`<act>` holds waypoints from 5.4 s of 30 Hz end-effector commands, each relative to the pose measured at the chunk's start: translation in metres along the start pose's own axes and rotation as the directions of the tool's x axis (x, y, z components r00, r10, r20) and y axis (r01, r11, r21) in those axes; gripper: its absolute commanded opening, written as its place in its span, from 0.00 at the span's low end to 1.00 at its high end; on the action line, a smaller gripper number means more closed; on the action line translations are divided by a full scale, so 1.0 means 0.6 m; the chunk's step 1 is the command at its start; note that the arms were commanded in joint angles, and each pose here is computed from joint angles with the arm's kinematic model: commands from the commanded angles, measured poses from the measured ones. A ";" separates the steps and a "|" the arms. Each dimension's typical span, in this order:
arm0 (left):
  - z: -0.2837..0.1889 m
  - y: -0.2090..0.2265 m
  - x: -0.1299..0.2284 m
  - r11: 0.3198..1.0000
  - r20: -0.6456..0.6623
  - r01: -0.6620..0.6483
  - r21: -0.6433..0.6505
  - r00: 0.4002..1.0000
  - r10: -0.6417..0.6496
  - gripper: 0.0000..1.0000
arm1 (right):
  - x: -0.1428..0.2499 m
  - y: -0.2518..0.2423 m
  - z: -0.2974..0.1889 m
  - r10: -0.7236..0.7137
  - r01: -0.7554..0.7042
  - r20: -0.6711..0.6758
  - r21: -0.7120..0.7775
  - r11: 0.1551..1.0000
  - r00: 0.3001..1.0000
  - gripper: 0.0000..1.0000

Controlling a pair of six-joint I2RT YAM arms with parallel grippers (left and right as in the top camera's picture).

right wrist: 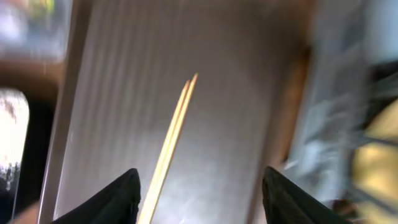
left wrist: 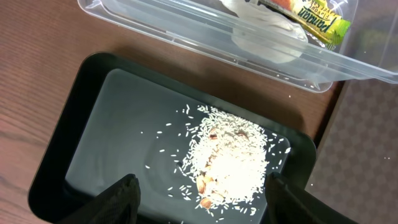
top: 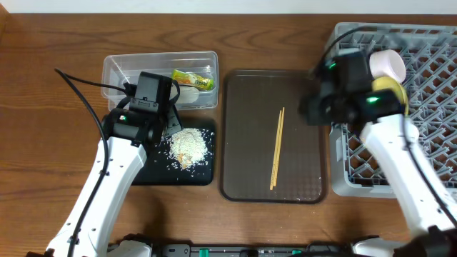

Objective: Sort waste into correct bins and load items into the dishwasher rack

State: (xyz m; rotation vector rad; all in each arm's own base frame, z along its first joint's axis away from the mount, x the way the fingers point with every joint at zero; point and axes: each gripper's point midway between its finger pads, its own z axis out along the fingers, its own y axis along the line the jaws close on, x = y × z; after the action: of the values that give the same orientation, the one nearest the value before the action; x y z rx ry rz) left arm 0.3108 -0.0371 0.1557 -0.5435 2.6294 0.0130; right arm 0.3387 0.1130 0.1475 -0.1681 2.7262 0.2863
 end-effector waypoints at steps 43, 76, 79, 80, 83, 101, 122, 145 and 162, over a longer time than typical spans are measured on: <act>-0.005 0.000 -0.009 1.000 0.012 0.012 0.000 1.000 -0.012 0.67 | 0.072 -0.041 0.146 0.133 -0.116 -0.118 0.142 0.983 0.984 0.01; -0.005 0.000 -0.009 1.000 0.012 0.012 0.000 1.000 -0.012 0.67 | -0.041 -0.135 -0.014 0.091 -0.095 0.061 0.063 0.994 0.994 0.36; -0.005 0.000 -0.009 1.000 0.012 0.012 0.000 1.000 -0.012 0.67 | -0.041 -0.067 -0.009 -0.055 0.056 0.049 -0.030 0.998 0.997 0.39; -0.005 0.000 -0.009 1.000 0.012 0.012 0.000 1.000 -0.012 0.67 | -0.034 -0.046 -0.002 -0.108 0.109 0.032 -0.045 0.993 0.994 0.41; -0.005 0.000 -0.009 1.000 0.012 0.012 0.000 1.000 -0.012 0.67 | -0.001 0.013 0.023 -0.249 0.247 -0.018 -0.090 0.965 0.968 0.41; -0.005 0.000 -0.008 1.000 0.012 0.012 -0.001 1.000 -0.012 0.67 | 0.236 0.132 0.214 -0.530 0.507 -0.399 -0.171 0.845 0.748 0.34; -0.003 0.001 -0.006 1.000 0.008 0.011 -0.003 1.000 -0.011 0.67 | -0.051 -0.087 -0.026 -0.167 0.126 0.101 0.322 0.938 0.981 0.01; -0.004 0.001 -0.007 1.000 0.010 -0.017 -0.003 1.000 0.017 0.79 | -0.029 -0.218 -0.015 0.192 -0.224 0.145 0.262 0.939 0.971 0.47; -0.006 -0.028 -0.025 0.982 0.060 -0.172 0.076 0.984 0.168 0.84 | -0.053 -0.164 -0.061 0.105 -0.116 0.219 0.039 0.992 0.970 0.58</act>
State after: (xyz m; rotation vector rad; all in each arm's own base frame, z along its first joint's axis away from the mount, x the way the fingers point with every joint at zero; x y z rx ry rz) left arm 0.3262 -0.0454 0.1632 -0.3636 2.5987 -0.0172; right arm 0.3654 0.0025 0.1712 0.0665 2.5433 0.1734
